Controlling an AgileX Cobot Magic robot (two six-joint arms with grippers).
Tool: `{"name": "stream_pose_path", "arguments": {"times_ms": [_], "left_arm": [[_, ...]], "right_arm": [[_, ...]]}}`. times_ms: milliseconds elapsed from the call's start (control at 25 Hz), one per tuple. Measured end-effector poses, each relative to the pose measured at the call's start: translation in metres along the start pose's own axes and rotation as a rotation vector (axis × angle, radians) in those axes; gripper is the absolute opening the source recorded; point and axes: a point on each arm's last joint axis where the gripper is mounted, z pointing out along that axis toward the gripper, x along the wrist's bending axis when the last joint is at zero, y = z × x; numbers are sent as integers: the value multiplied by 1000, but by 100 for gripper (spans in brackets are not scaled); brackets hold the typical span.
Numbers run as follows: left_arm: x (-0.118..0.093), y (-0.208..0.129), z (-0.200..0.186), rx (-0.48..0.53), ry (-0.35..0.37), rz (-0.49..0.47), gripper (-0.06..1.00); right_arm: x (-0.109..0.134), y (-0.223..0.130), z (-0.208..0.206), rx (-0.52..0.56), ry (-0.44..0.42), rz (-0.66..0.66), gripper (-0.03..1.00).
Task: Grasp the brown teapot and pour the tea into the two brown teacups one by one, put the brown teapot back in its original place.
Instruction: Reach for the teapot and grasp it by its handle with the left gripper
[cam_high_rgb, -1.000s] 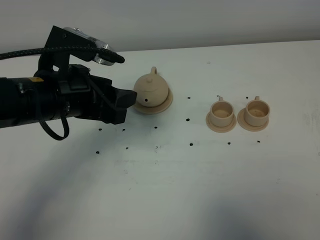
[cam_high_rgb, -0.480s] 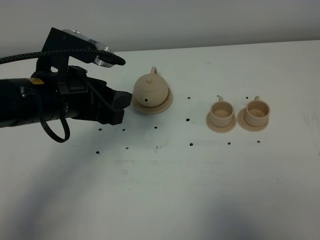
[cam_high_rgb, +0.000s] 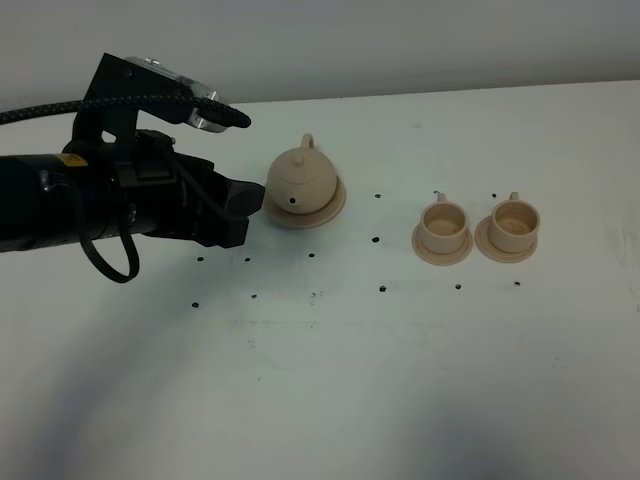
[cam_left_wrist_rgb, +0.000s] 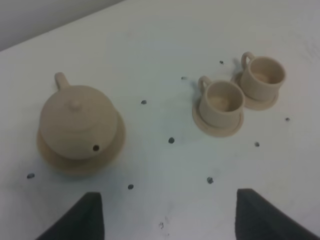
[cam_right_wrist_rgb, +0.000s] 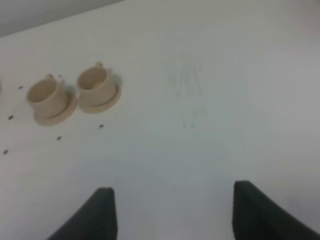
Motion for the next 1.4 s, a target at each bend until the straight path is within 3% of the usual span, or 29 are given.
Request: {"name": "stream_pose_path", "arguments": {"times_ms": [200, 400, 720, 1400], "left_arm": [[-2, 12, -3, 0, -28, 18, 57], [-1, 20, 6, 109, -70, 26, 57], [19, 39, 31, 277, 19, 37, 57], [52, 94, 87, 433, 105, 137, 57]], "right_arm": [[0, 0, 0, -3, -40, 21, 49], [0, 0, 0, -3, -41, 22, 49], [1, 0, 0, -3, -38, 25, 49], [2, 0, 0, -3, -21, 34, 49]]}}
